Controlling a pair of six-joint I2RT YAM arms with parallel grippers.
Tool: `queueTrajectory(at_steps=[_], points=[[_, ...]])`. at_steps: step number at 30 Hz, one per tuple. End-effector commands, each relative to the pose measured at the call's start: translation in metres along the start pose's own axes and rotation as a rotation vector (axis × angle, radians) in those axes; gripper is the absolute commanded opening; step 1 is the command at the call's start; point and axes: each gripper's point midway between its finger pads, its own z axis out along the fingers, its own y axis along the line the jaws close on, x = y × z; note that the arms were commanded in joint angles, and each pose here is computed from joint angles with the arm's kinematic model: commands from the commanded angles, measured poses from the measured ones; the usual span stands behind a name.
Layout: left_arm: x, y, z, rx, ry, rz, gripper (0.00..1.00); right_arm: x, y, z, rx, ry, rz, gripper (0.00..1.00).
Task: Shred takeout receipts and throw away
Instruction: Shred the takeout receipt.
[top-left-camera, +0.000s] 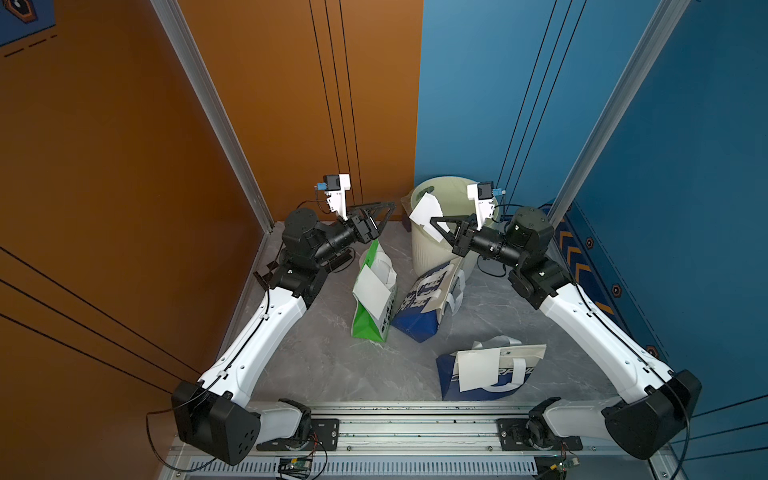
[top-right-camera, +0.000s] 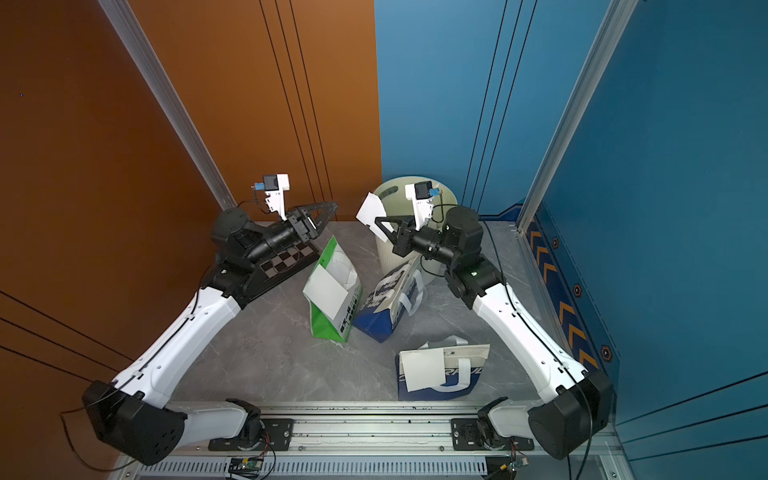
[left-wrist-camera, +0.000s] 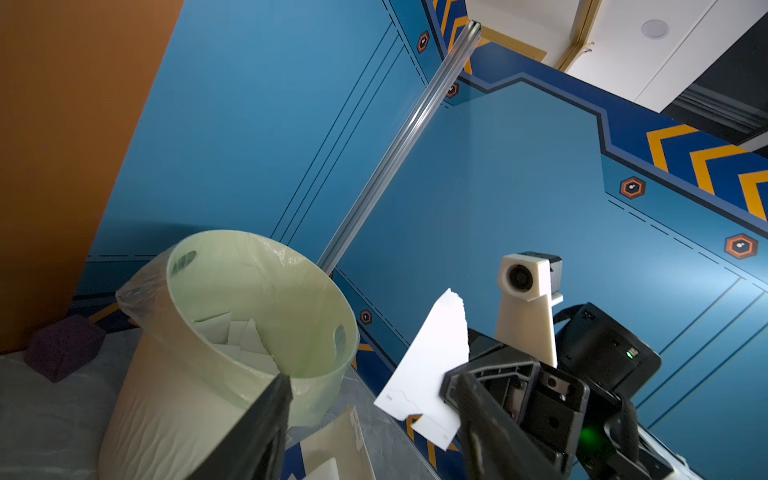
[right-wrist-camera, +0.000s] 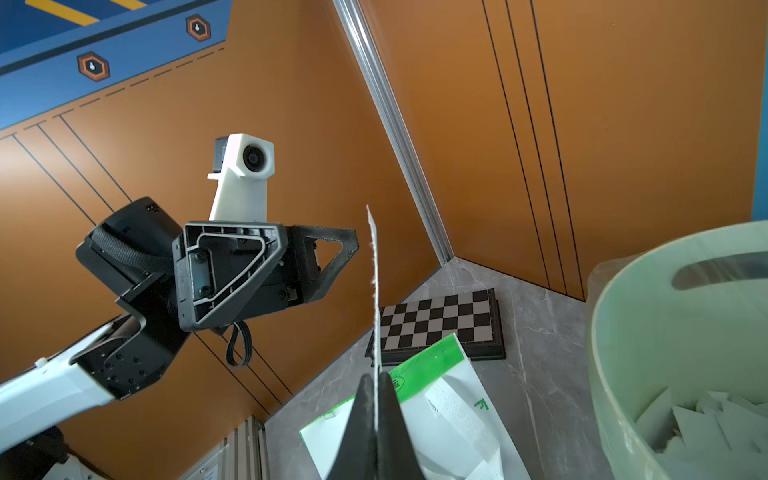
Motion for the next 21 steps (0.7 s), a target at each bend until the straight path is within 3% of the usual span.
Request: queueTrajectory(at_steps=[1,12,16,21], points=[[0.018,-0.021,-0.007,0.078,0.127,0.05,0.67,0.013,0.018,-0.011,-0.059,0.096,-0.091,0.0],[0.039,-0.069,-0.001,0.282,0.242,0.069,0.74,0.032,0.053,-0.003,-0.219,0.192,-0.106,0.0],[0.047,-0.073,0.005,0.298,0.259,0.063,0.68,0.038,0.06,0.003,-0.244,0.214,-0.112,0.0],[0.051,-0.076,0.009,0.308,0.267,0.063,0.49,0.038,0.059,0.006,-0.239,0.216,-0.113,0.0]])
